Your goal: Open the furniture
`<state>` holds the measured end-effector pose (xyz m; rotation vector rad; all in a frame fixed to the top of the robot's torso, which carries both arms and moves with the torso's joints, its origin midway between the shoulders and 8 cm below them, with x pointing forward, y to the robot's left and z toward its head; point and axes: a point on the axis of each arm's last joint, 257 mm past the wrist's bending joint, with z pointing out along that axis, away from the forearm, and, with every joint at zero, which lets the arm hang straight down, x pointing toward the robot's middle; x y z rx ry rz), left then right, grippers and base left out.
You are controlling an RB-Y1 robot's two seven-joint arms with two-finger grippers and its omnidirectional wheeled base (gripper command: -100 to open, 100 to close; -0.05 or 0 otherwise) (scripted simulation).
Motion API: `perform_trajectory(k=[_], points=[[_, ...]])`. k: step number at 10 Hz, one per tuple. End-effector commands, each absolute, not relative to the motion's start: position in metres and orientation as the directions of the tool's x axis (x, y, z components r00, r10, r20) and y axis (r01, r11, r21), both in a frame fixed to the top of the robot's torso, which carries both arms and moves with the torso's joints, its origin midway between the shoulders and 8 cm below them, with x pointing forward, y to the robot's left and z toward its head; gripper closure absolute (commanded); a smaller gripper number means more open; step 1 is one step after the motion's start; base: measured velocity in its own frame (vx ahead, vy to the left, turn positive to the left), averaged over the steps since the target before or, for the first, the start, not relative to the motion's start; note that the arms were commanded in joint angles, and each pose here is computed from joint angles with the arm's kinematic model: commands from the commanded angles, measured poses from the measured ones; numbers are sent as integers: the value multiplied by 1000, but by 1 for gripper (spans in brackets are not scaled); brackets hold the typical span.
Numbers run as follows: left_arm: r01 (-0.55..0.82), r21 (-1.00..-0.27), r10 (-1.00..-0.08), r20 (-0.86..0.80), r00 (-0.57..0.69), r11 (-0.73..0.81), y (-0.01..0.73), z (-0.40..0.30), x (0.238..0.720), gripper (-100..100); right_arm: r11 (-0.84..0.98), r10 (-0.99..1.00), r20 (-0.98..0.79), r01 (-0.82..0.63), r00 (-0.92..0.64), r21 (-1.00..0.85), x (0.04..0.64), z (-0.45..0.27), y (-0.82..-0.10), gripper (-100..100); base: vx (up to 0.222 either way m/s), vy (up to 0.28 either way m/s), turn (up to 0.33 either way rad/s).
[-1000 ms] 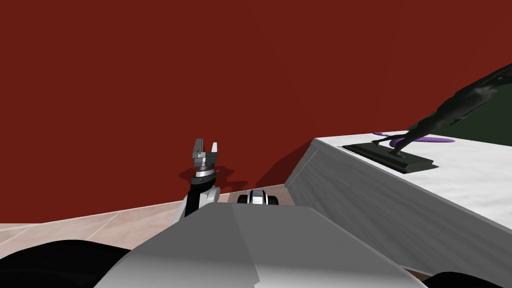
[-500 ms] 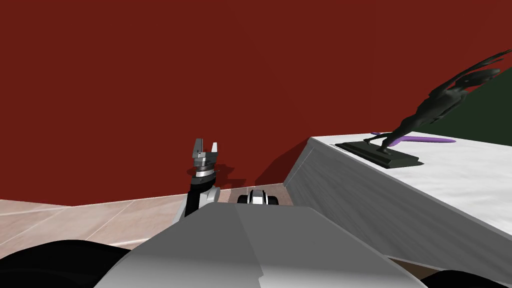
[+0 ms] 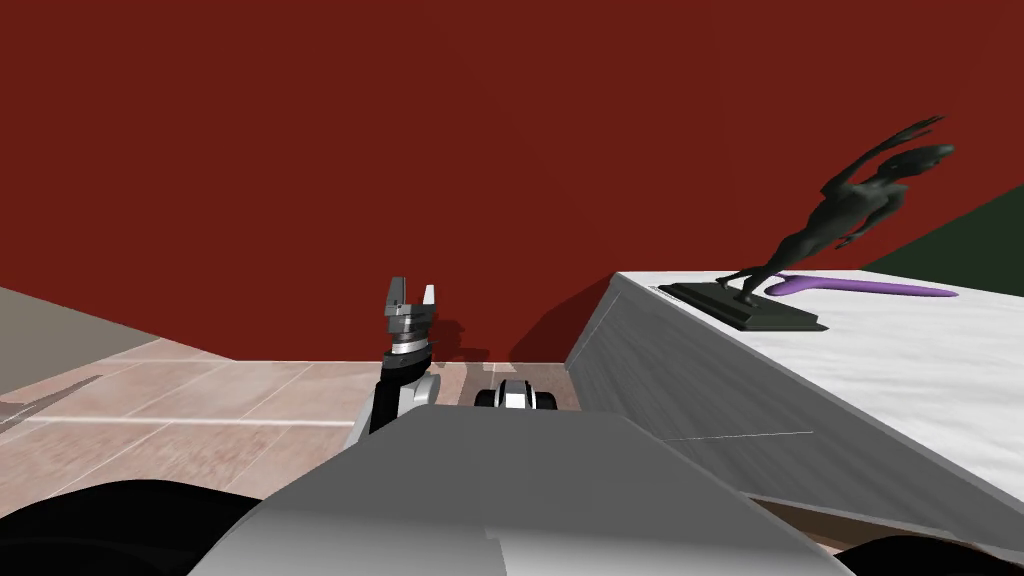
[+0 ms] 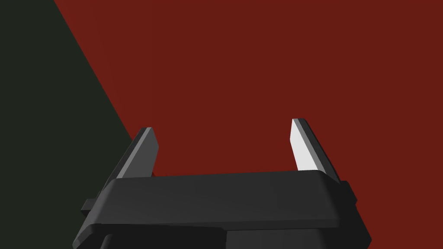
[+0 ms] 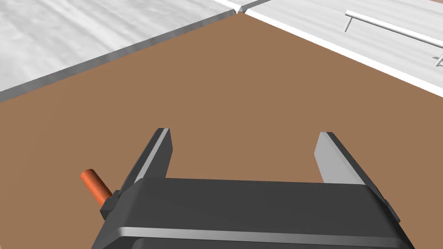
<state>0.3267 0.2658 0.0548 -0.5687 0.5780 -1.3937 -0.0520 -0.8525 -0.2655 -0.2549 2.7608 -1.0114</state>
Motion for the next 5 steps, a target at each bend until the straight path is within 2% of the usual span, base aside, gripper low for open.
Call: perform_trajectory(k=[1, 3, 5], points=[[732, -675, -995, -41, 88, 92, 266, 55, 327, 0, 721, -320, -113, -164, -941, -673, -19, -288, -838, -100, -186, -133, 278], [732, -675, -995, -41, 88, 92, 266, 55, 327, 0, 700, -368, -105, -201, -924, -685, -2, -298, -831, -100, -136, -110, 136], [732, -675, -995, -40, 88, 92, 266, 55, 327, 0, 674, -418, -102, -233, -903, -701, 19, -307, -823, -100, -201, -123, 165]])
